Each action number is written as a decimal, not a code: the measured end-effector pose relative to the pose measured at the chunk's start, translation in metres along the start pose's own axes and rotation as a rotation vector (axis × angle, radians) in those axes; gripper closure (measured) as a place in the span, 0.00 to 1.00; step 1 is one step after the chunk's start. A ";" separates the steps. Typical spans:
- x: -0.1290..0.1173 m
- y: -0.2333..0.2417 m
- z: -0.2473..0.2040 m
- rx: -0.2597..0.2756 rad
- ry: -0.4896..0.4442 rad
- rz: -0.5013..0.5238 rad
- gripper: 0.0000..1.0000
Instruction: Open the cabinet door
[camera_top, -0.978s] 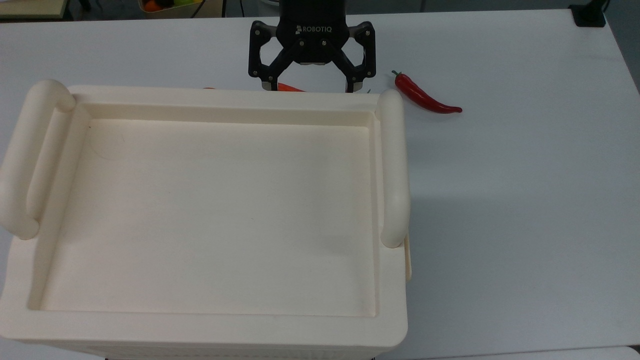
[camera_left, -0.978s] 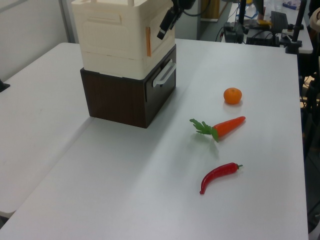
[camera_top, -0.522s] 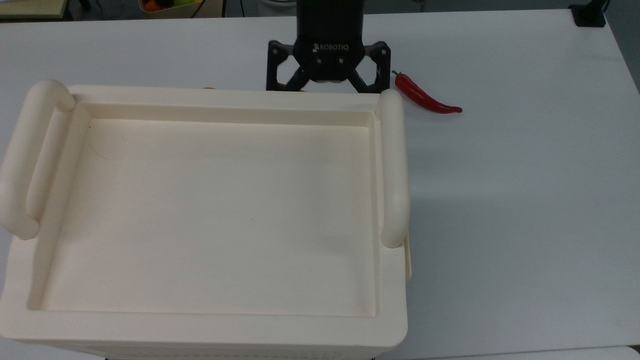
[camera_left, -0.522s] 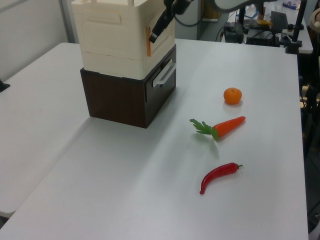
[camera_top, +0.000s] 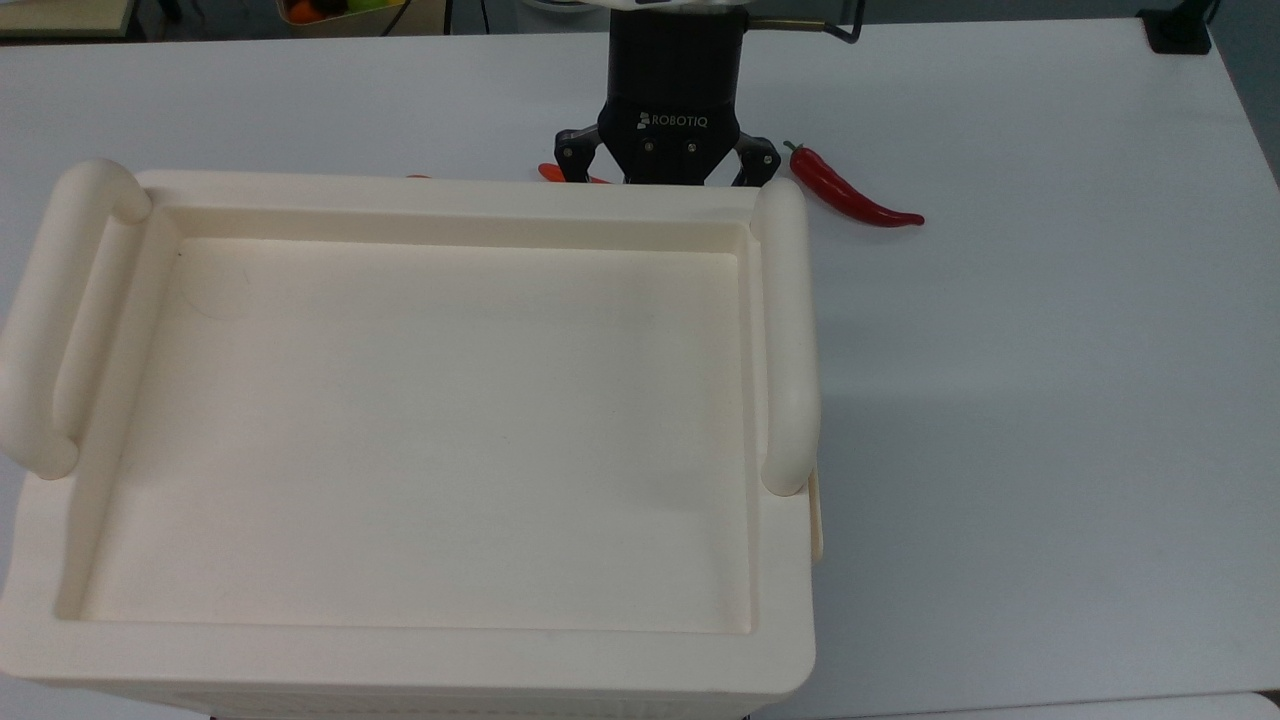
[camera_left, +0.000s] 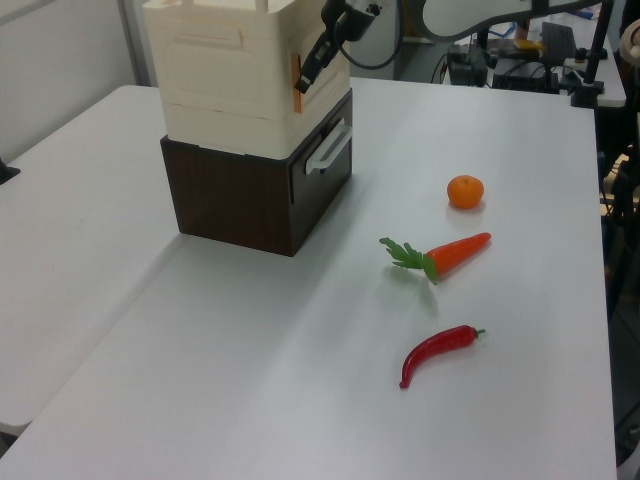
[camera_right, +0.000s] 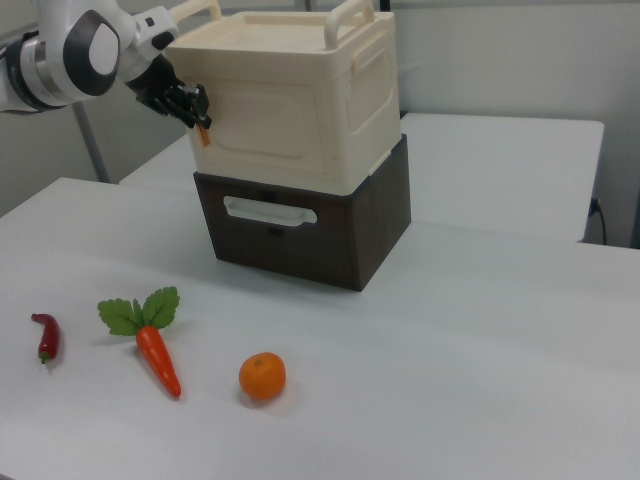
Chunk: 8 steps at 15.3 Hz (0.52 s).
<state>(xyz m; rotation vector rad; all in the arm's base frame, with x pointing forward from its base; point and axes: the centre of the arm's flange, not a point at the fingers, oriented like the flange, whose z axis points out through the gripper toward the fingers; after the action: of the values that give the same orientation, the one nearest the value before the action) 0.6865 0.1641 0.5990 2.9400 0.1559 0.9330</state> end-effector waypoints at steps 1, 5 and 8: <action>0.000 0.000 0.000 0.000 0.000 0.001 0.64; 0.000 -0.005 -0.001 0.006 0.001 0.005 0.79; -0.001 -0.007 -0.001 0.007 0.001 0.007 0.84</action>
<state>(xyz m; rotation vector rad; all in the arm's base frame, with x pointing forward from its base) 0.6849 0.1707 0.5990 2.9487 0.1490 0.9362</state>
